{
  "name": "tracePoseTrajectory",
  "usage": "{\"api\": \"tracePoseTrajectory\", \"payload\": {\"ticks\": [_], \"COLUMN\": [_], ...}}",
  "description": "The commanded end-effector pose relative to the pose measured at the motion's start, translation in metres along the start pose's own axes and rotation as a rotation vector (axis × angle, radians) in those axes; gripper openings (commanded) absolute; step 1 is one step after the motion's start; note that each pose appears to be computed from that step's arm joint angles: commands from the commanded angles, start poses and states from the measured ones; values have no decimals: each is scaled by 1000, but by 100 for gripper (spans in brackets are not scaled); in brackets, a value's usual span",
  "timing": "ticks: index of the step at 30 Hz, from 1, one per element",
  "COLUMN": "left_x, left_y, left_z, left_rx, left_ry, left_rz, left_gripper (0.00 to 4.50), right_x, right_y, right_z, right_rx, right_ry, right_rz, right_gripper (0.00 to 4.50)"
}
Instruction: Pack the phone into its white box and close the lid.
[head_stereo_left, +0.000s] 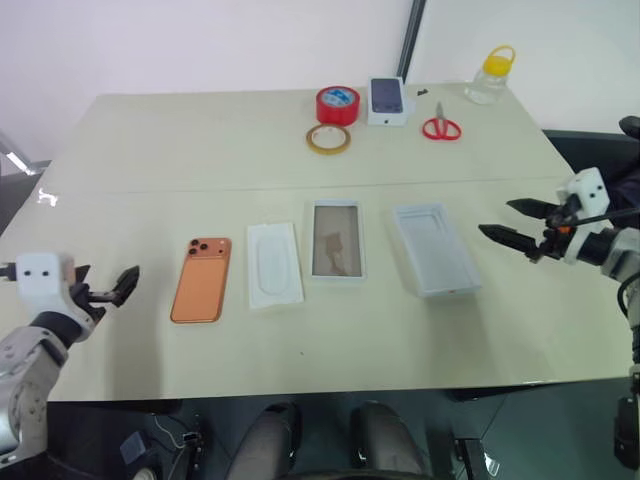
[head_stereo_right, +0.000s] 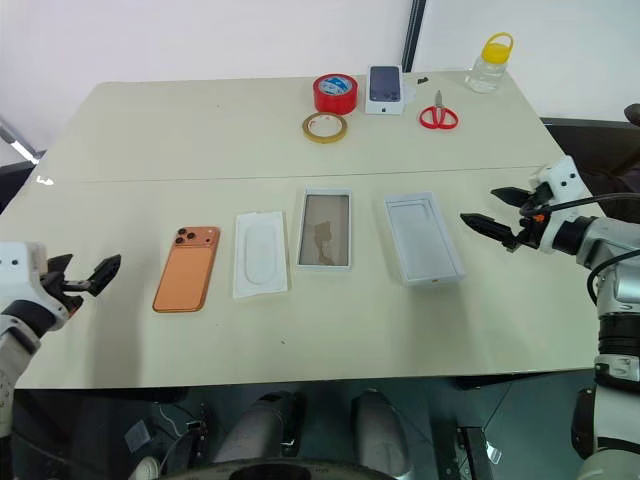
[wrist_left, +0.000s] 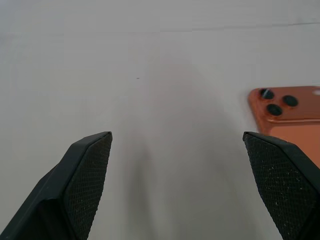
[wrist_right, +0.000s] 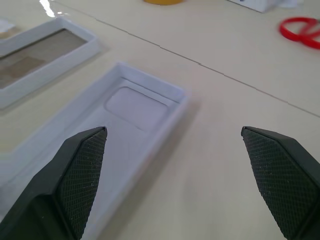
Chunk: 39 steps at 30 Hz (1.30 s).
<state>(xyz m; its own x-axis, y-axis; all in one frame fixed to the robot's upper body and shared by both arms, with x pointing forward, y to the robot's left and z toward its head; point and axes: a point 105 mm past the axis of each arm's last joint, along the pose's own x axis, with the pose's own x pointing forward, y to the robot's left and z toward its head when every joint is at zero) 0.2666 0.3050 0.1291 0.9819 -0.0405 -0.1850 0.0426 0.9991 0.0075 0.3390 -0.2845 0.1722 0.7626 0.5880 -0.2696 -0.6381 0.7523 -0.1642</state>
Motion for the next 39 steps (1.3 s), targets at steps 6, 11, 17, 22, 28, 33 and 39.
{"api": "tracePoseTrajectory", "payload": {"ticks": [6,11,17,22,28,33,39], "left_x": [29,40,43,42,41,41,41], "left_y": [-93,-129,-149,-150,-158,-159,-158], "left_z": [15,10,3,-11,-17,-19,-22], "left_rx": [-33,-131,-235,-292,-323,-362,-389], "left_ry": [10,87,204,328,396,409,414], "left_rz": [-313,-379,-374,-364,-370,-375,-364], "left_gripper": [439,445,445,445,445,445,176], "right_x": [32,35,39,43,46,46,46], "right_y": [62,94,113,116,125,144,154], "right_z": [32,33,32,31,37,34,34], "right_rx": [-121,-155,-134,-135,-181,-239,-251], "right_ry": [-97,-97,-110,-111,-116,-92,-96], "right_rz": [167,221,260,272,337,420,448], "right_gripper": [450,450,450,450,450,450,450]}}
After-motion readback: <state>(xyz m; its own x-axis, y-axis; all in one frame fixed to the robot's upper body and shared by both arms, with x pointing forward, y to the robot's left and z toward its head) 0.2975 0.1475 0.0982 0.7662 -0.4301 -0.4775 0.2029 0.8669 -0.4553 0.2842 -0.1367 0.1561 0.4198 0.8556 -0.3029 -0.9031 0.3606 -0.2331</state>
